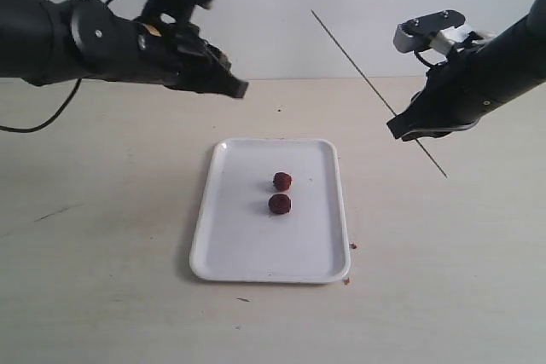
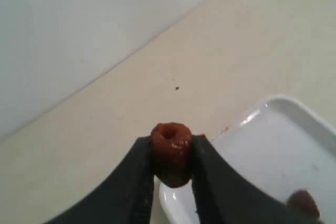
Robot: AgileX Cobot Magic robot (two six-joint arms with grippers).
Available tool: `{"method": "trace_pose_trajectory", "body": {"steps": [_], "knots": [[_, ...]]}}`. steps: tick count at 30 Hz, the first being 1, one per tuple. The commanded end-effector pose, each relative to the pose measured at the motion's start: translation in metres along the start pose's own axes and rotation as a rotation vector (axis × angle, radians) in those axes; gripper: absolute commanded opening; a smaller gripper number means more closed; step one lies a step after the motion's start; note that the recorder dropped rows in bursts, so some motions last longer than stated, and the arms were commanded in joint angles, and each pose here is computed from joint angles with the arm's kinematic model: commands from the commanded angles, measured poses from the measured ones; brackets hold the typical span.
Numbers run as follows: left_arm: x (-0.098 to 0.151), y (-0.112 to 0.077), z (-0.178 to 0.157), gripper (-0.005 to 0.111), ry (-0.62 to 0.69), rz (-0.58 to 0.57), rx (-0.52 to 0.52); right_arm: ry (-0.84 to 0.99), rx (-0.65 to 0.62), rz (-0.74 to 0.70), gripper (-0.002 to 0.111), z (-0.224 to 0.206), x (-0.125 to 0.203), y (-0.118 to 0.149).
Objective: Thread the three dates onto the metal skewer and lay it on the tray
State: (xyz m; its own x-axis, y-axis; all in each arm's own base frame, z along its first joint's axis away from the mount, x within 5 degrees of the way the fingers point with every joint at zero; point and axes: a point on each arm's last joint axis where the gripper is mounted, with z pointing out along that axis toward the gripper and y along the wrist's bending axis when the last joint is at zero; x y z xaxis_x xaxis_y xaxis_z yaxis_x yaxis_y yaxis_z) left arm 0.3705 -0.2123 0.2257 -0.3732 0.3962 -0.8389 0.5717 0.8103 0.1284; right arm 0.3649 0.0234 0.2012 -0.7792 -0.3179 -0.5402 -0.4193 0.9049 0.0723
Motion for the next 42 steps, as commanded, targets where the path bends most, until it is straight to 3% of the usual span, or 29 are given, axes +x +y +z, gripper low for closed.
{"method": "trace_pose_trajectory", "body": {"steps": [1, 2, 11, 14, 18, 25, 42], "knots": [[-0.010, 0.028, -0.004, 0.027, -0.018, -0.373, -0.027, -0.012, -0.046, 0.062, 0.000, 0.005, -0.002, 0.001], [-0.014, 0.035, -0.006, 0.027, -0.019, -0.469, -0.021, 0.011, -0.086, 0.060, 0.000, 0.009, 0.001, 0.003], [-0.047, 0.050, -0.016, 0.027, -0.064, -0.891, 0.123, 0.040, -0.319, 0.080, 0.000, 0.031, 0.009, 0.018], [-0.052, 0.049, -0.015, 0.027, -0.083, -1.005, 0.164, 0.003, -0.514, 0.037, 0.000, 0.034, 0.008, 0.032], [-0.042, 0.048, -0.003, 0.027, -0.052, -1.012, 0.162, -0.045, -0.622, 0.000, 0.000, 0.031, 0.006, 0.040], [-0.034, 0.054, 0.007, 0.027, -0.063, -0.982, 0.108, -0.043, -0.634, -0.017, 0.000, 0.030, 0.007, 0.041], [-0.033, 0.052, 0.007, 0.027, -0.051, -0.942, 0.124, -0.042, -0.653, -0.051, 0.000, 0.029, 0.008, 0.042]]}}
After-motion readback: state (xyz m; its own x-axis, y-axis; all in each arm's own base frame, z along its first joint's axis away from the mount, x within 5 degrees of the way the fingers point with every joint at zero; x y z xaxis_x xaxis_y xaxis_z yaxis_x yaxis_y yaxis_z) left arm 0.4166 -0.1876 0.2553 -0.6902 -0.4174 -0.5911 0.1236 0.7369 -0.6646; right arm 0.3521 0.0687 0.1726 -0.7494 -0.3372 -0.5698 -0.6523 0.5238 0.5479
